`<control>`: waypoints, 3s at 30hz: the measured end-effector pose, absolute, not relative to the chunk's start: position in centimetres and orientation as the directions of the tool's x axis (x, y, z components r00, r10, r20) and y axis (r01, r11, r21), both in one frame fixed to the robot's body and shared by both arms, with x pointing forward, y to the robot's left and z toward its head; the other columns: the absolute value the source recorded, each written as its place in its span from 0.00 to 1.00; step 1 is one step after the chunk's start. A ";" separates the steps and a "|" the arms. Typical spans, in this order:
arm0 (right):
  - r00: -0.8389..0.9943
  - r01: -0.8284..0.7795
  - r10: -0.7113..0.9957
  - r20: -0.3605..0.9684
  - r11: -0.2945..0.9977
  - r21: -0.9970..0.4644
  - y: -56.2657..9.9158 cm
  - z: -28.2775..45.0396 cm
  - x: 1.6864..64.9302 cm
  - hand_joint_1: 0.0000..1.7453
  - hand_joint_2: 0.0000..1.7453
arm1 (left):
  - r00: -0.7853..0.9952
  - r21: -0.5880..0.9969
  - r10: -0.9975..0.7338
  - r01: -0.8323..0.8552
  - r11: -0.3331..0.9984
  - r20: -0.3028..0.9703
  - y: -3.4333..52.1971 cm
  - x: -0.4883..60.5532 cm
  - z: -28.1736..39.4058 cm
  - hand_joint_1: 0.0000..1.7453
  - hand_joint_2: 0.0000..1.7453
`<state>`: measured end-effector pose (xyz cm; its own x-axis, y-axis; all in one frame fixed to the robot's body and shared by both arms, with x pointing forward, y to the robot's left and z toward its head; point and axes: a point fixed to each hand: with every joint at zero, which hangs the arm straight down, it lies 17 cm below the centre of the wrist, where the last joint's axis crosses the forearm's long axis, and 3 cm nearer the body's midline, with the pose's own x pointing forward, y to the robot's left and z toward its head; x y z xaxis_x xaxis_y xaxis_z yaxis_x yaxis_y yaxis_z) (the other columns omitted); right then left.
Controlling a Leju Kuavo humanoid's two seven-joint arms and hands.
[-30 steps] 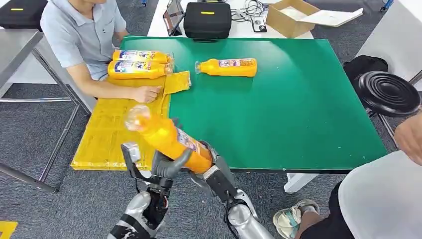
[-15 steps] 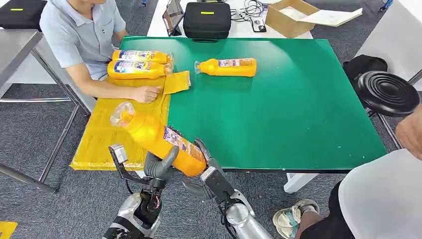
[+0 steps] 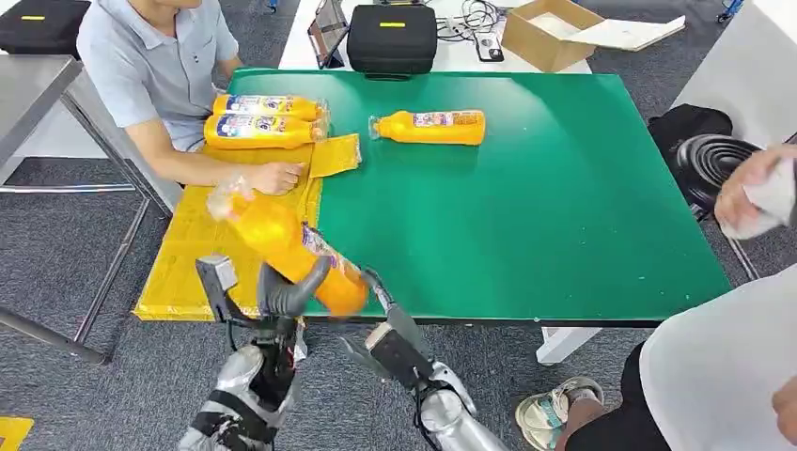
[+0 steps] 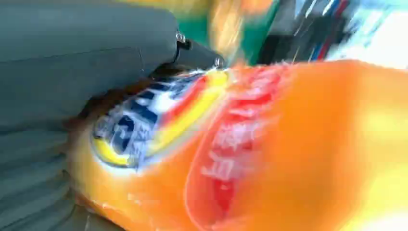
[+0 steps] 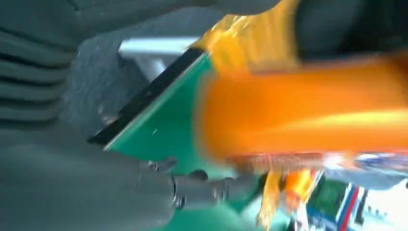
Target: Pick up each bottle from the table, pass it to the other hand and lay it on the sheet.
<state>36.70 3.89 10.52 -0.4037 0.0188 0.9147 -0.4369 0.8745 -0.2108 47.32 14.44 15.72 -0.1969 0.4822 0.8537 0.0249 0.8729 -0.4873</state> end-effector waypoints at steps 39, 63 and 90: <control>-0.483 -0.093 0.059 0.873 0.989 -0.119 -0.8 16.2 38.7 0.00 0.00 | -0.141 0.911 -0.952 -0.281 0.303 0.273 21.3 56.7 14.2 1.00 1.00; -0.405 -0.296 0.003 0.914 0.946 -0.134 4.3 12.8 36.9 0.00 0.00 | 0.150 0.922 -0.932 0.161 0.351 0.329 26.1 56.1 2.8 0.00 1.00; -0.443 -0.261 0.017 0.896 0.954 -0.147 3.7 13.9 36.7 0.00 0.00 | -0.157 0.172 -0.118 0.395 0.902 0.981 13.6 53.3 9.6 0.00 1.00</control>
<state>36.69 3.70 13.90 -0.4433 0.0165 0.8962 -0.2607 0.9542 -0.1465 53.34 13.55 9.63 -0.1568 -0.1184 0.9805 0.3951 0.9024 0.1722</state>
